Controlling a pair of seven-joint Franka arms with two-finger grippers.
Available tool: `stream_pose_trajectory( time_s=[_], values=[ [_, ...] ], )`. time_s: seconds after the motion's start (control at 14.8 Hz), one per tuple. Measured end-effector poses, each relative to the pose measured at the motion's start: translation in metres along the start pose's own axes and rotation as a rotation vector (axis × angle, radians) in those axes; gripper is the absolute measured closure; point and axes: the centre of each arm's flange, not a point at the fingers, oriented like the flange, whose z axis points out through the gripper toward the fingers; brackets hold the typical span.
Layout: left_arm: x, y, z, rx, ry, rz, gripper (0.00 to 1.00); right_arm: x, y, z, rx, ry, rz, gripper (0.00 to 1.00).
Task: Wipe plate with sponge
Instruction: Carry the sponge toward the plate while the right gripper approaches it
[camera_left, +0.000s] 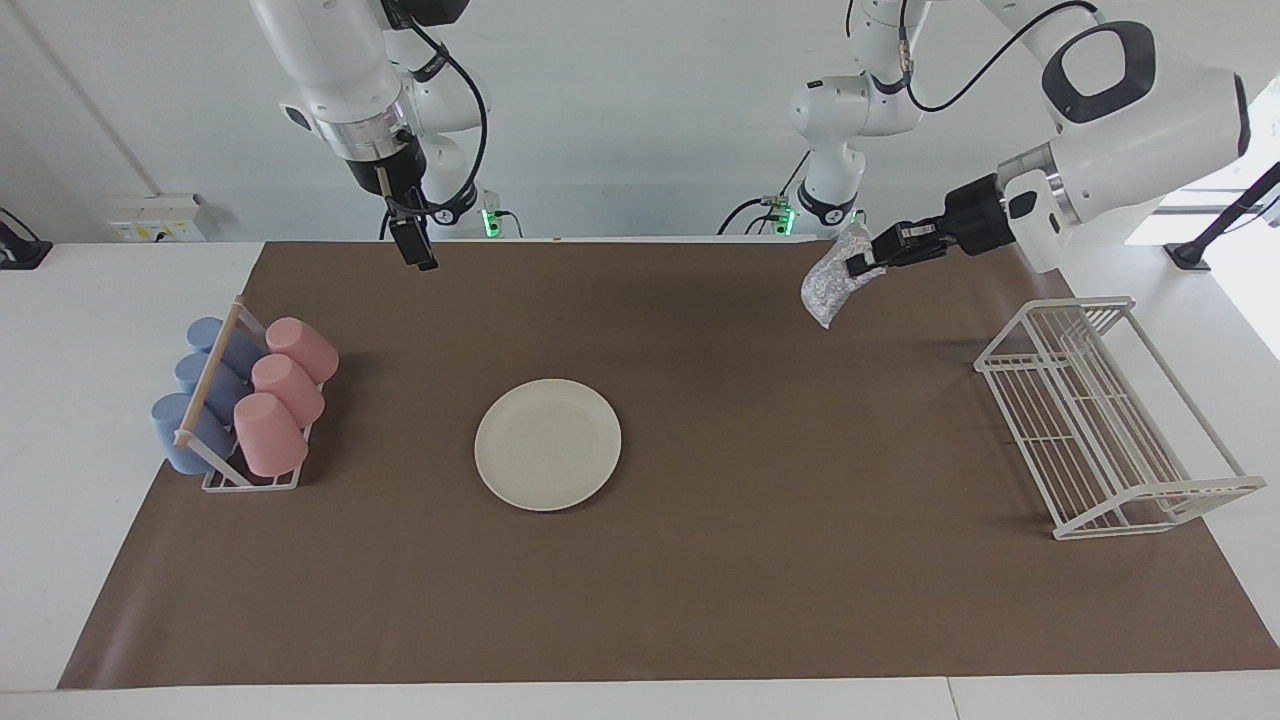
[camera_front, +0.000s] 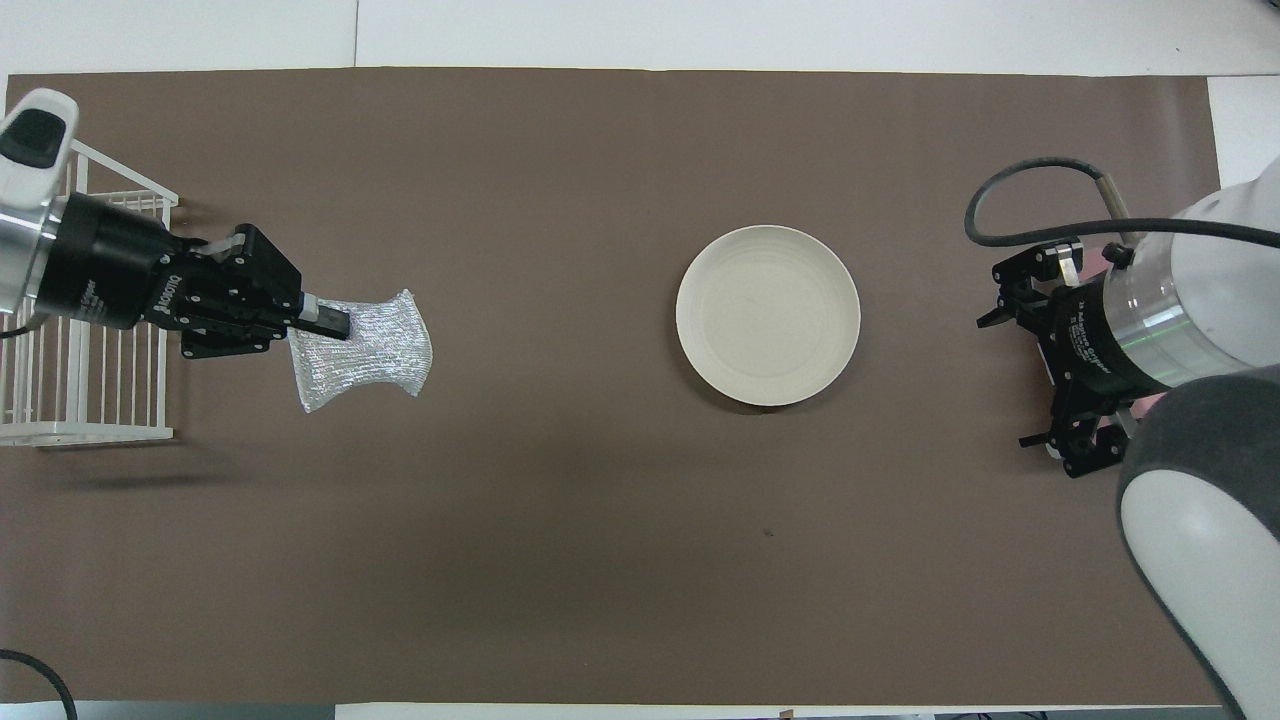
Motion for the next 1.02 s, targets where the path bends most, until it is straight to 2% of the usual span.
stream_pose_trajectory(
  time_s=[0.27,0.54,0.75,1.02],
  values=[
    [-0.031,-0.04,0.044,-0.245,-0.023,0.049,0.94,-0.023,-0.004,0.003,0.033,0.002,0.02,0.0],
    [-0.047,-0.047,0.099,-0.373,-0.054,0.121,0.94,-0.062,-0.007,0.002,0.094,-0.006,0.076,0.0],
    [-0.044,-0.062,0.116,-0.459,-0.061,0.138,0.94,-0.107,-0.002,0.006,0.116,-0.015,0.131,0.0],
    [-0.048,-0.066,0.135,-0.491,-0.091,0.126,0.94,-0.171,0.003,0.017,0.189,-0.062,0.225,0.0]
  ],
)
